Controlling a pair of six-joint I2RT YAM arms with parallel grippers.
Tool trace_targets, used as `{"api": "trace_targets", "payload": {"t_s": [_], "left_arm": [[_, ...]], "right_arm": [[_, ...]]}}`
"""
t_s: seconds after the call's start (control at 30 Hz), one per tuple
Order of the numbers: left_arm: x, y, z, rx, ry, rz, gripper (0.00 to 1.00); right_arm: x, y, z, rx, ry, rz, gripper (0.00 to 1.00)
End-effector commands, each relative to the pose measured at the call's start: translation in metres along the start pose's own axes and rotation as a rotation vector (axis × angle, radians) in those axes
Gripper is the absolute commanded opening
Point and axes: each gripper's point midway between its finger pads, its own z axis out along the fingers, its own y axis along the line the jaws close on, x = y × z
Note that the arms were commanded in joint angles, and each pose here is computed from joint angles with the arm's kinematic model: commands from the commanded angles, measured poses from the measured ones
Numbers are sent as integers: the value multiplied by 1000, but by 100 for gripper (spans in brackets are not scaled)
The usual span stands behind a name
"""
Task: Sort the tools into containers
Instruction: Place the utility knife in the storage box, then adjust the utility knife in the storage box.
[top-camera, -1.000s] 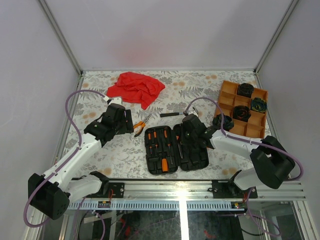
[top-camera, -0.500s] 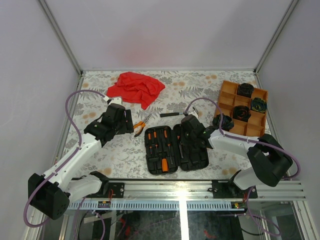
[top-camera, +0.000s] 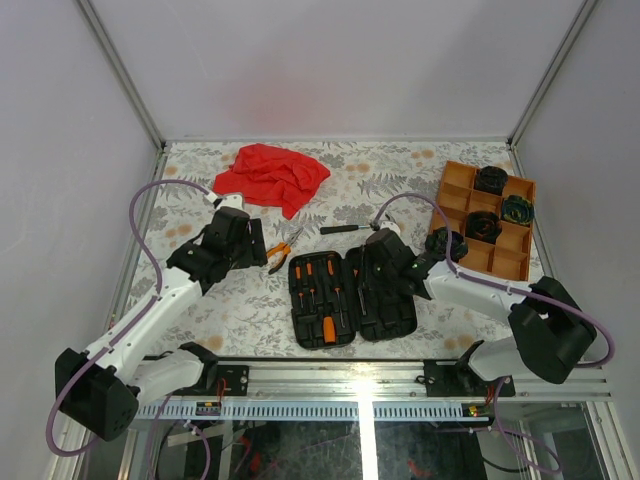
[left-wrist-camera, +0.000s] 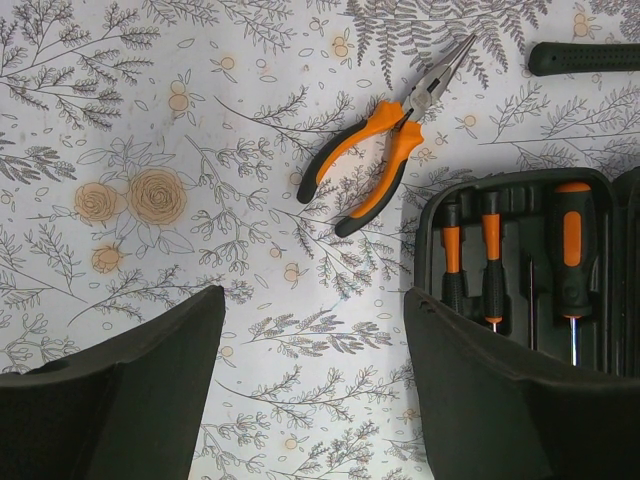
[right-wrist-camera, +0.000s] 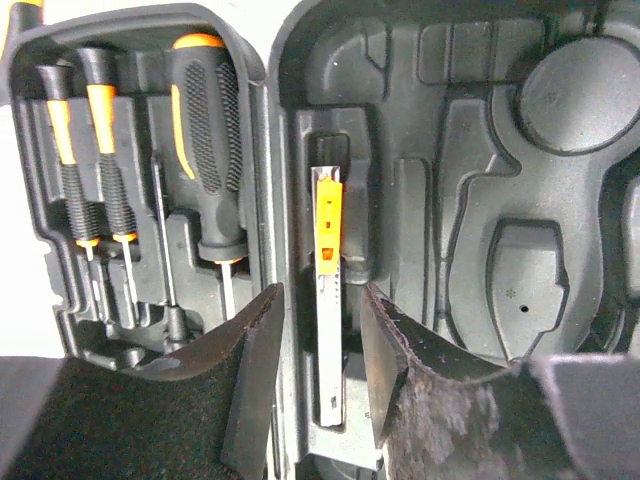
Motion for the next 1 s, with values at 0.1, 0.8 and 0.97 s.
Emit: {"api": "trace_targets", "payload": {"t_s": [0.1, 0.8, 0.97], "left_arm": [[-19, -14, -17, 82, -60, -43, 71], [73, -104, 5, 361, 124, -68, 63], [80, -105, 8, 353, 139, -49, 63]], "right_arm": [[-11, 5, -17, -35, -62, -52, 42], [9, 7, -12, -287, 13, -78, 42], [10, 6, -9, -286, 22, -73, 41]]}}
